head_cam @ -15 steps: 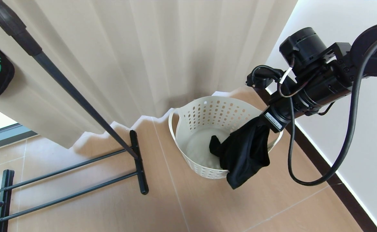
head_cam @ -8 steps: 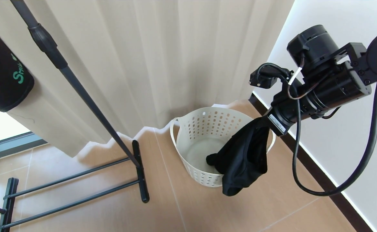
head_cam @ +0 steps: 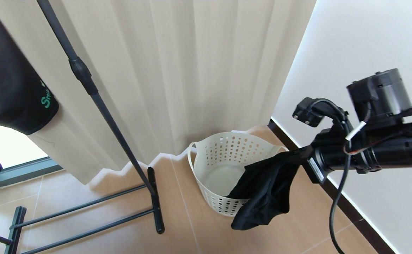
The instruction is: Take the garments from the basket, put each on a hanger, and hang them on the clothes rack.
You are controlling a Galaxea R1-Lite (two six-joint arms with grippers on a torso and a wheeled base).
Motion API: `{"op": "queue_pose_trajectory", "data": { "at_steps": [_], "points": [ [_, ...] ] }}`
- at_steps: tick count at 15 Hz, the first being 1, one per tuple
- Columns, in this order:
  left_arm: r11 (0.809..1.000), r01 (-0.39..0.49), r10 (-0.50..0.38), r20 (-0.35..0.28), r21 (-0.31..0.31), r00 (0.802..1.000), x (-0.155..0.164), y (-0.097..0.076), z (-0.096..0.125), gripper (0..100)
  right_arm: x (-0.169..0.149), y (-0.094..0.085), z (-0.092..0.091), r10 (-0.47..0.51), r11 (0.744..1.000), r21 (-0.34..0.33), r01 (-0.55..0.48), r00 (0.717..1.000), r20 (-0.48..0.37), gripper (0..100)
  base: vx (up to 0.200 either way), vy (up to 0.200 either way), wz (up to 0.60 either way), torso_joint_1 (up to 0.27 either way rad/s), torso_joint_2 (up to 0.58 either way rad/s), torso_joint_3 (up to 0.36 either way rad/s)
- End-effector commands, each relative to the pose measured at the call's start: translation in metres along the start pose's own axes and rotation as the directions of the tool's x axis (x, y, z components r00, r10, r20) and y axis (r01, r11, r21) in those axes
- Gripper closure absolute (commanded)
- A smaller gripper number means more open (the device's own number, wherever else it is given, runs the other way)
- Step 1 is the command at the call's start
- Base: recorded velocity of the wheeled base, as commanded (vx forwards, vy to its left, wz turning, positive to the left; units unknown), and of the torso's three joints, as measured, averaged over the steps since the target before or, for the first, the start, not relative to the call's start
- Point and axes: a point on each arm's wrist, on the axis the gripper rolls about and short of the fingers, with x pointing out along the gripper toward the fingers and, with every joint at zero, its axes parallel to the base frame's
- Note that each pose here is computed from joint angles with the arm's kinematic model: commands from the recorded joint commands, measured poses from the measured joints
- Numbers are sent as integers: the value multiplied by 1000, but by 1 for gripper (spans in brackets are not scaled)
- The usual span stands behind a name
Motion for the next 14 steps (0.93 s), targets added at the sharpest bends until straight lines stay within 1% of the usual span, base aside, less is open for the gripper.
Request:
{"op": "queue_pose_trajectory", "data": {
  "at_steps": [1,2,5,6,7,9,10,12,13,14],
  "points": [
    [1000,1,-1,-3,0,1000,0,0,0,0,-19,8,-23,10,1000,4,-10,1000,11,100,0,0,0,27,-383,-129],
    [1000,2,-2,0,-1,1000,0,0,0,0,-18,8,-26,10,1000,7,-10,1000,1,100,0,0,0,32,-408,-144],
    [1000,4,-4,-1,2,1000,0,0,0,0,-14,9,-24,-2,1000,-2,2,997,72,100,0,0,0,87,-437,-162],
    [1000,4,-4,-1,2,1000,0,0,0,0,-15,11,-23,2,1000,-4,-1,997,83,100,0,0,0,100,-442,-149],
    [1000,4,-4,-1,2,1000,0,0,0,0,-20,11,-22,-1,1000,13,0,995,96,100,0,0,0,119,-452,-144],
    [1000,4,-4,-1,2,1000,0,0,0,0,-22,11,-21,-7,998,69,-1,994,107,100,0,0,0,127,-469,-151],
    [1000,4,-4,-1,0,1000,0,0,0,0,-22,11,-22,-7,997,74,-1,995,101,100,0,0,0,139,-471,-139],
    [1000,2,-2,0,0,1000,0,0,0,0,-19,14,-25,2,998,66,-8,996,95,100,0,0,0,156,-481,-137],
    [1000,1,-1,2,0,1000,0,0,0,0,-19,16,-23,10,998,59,-17,994,106,100,0,0,0,178,-491,-134],
    [1000,1,-1,0,0,1000,0,0,0,0,-17,22,-24,28,998,44,-33,994,104,100,0,0,0,173,-491,-139]
  ]
}}
